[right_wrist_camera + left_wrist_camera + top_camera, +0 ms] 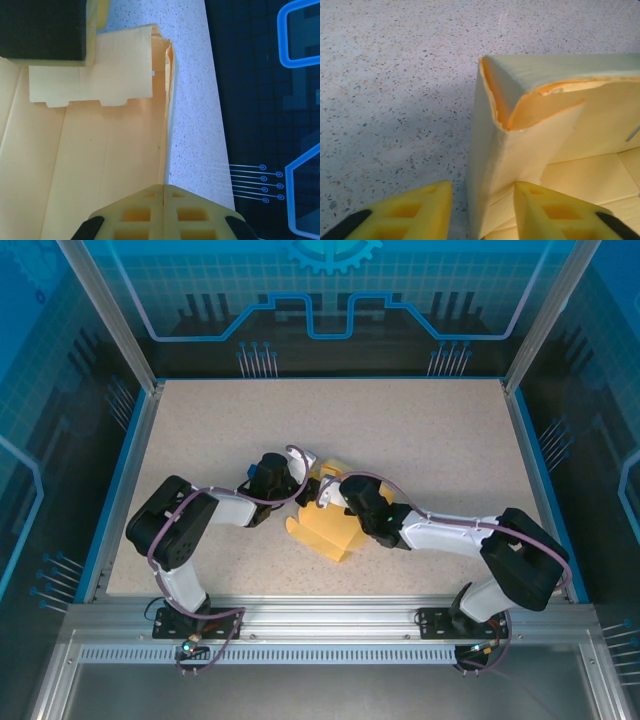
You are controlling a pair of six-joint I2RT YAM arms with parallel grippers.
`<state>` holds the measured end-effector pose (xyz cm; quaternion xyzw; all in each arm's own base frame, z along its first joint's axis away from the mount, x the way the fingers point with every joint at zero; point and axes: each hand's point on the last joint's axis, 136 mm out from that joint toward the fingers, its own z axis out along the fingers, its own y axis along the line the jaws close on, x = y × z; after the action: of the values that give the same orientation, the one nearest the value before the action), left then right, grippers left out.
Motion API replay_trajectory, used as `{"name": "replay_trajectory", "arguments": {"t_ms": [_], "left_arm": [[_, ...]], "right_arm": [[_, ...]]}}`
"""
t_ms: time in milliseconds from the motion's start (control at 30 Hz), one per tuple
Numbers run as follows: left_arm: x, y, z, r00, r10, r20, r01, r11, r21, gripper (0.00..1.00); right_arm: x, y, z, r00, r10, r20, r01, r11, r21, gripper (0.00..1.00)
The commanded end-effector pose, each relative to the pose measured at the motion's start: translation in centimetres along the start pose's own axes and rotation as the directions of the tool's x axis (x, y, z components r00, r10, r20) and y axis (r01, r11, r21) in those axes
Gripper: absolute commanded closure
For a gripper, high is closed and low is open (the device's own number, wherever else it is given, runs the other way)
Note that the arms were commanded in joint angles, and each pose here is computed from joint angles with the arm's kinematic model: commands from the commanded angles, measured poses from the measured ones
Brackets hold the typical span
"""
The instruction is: Fold the paper box
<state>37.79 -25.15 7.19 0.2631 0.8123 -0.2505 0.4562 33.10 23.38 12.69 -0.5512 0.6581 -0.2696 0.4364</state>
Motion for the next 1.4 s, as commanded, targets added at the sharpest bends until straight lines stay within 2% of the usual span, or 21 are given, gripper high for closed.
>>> {"name": "replay_trajectory", "arguments": {"t_ms": [0, 267, 567, 967, 1367], "left_arm": [[-0.1, -0.1, 0.4, 0.999, 0.033, 0.012, -0.033, 0.999, 0.001, 0.56], [-0.9, -0.1, 0.9, 0.999, 0.034, 0.027, -0.034, 0.999, 0.01, 0.38], [-1.2, -0.7, 0.8, 0.999, 0.015, 0.037, -0.017, 0.998, 0.057, 0.25], [-1.9, -0.6, 0.4, 0.999, -0.024, 0.042, 0.02, 0.996, 0.091, 0.22], [-2.7, -0.2, 1.1, 0.997, -0.066, 0.041, 0.062, 0.994, 0.089, 0.31]], "right_arm": [[0.4, 0.9, 0.2, 0.999, -0.031, -0.011, 0.031, 1.0, -0.005, 1.0], [0.8, 2.5, 0.1, 1.0, -0.028, -0.009, 0.028, 0.999, -0.039, 1.0], [0.9, 3.0, 0.1, 0.999, -0.037, 0.0, 0.037, 0.998, -0.051, 1.0], [0.7, 3.2, -0.3, 0.999, 0.002, 0.039, 0.001, 0.997, -0.076, 1.0], [0.6, 2.6, -0.7, 0.997, 0.052, 0.057, -0.047, 0.995, -0.088, 1.0]]}}
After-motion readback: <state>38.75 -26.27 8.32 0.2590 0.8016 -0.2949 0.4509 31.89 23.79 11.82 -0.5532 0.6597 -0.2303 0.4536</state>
